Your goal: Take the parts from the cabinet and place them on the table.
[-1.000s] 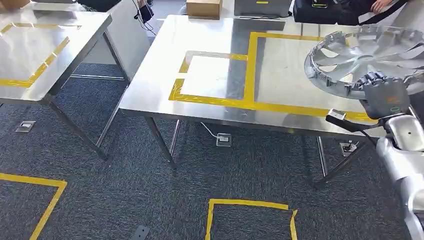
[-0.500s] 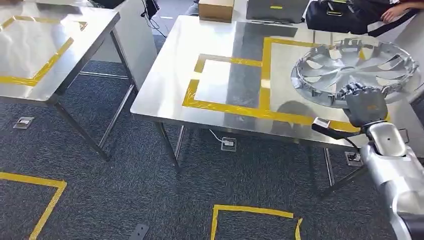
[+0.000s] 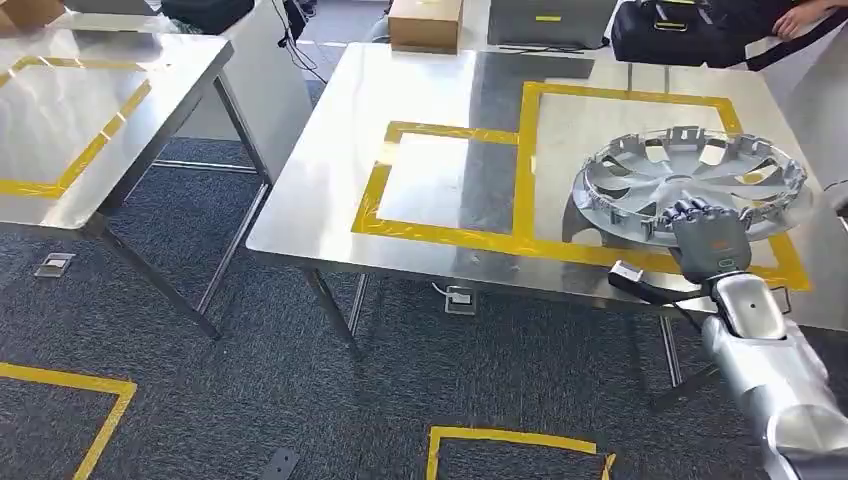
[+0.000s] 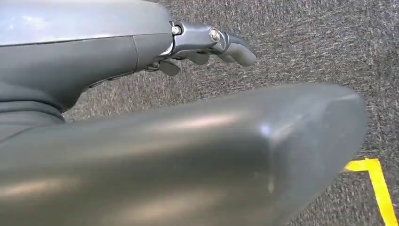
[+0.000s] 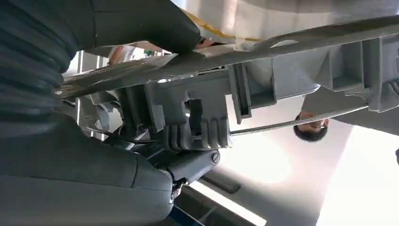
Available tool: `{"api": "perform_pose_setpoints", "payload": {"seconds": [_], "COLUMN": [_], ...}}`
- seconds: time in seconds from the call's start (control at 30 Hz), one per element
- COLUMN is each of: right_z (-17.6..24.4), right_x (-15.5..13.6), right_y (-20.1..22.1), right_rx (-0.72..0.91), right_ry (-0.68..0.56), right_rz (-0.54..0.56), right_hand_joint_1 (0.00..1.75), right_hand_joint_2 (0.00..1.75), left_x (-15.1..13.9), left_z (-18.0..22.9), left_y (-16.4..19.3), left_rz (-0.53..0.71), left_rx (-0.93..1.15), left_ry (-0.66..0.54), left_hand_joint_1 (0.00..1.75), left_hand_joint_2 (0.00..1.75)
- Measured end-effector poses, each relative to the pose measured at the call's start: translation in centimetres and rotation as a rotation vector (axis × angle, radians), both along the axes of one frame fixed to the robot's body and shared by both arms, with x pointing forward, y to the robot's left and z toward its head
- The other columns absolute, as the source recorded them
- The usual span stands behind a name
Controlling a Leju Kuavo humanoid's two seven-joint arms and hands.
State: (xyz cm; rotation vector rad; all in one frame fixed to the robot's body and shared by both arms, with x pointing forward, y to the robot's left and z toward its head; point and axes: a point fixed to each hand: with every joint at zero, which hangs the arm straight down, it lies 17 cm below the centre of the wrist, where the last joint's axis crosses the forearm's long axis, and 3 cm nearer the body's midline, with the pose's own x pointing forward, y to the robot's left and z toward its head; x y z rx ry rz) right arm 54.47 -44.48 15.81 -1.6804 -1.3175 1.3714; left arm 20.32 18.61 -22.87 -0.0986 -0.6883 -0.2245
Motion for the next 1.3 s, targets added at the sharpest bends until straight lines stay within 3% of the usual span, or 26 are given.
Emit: {"api": "perform_pose_setpoints", "payload": {"seconds": [0.57,0.97,1.3], "right_z": [-3.4,-11.1,-14.8], "right_x": [-2.2,-8.0,-11.1], "right_y": [-5.7,-11.5,-13.0], "right_rx": [0.084,0.289,0.454], "right_ry": [0.060,0.179,0.216], "right_rz": [-0.159,-0.379,-0.501], "right_hand_joint_1": [1.75,1.75,1.75], "right_hand_joint_2": [1.75,1.75,1.75], "left_x": [-1.2,-1.3,-1.8], "left_z": [-0.5,-0.5,-0.6], "left_y": [0.4,0.7,0.7], "left_rz": [0.008,0.012,0.008], "left_rx": [0.009,0.018,0.018], "left_ry": [0.015,0.008,0.016], "left_hand_joint_1": [0.00,0.00,0.00], "left_hand_joint_2": [0.00,0.00,0.00]}}
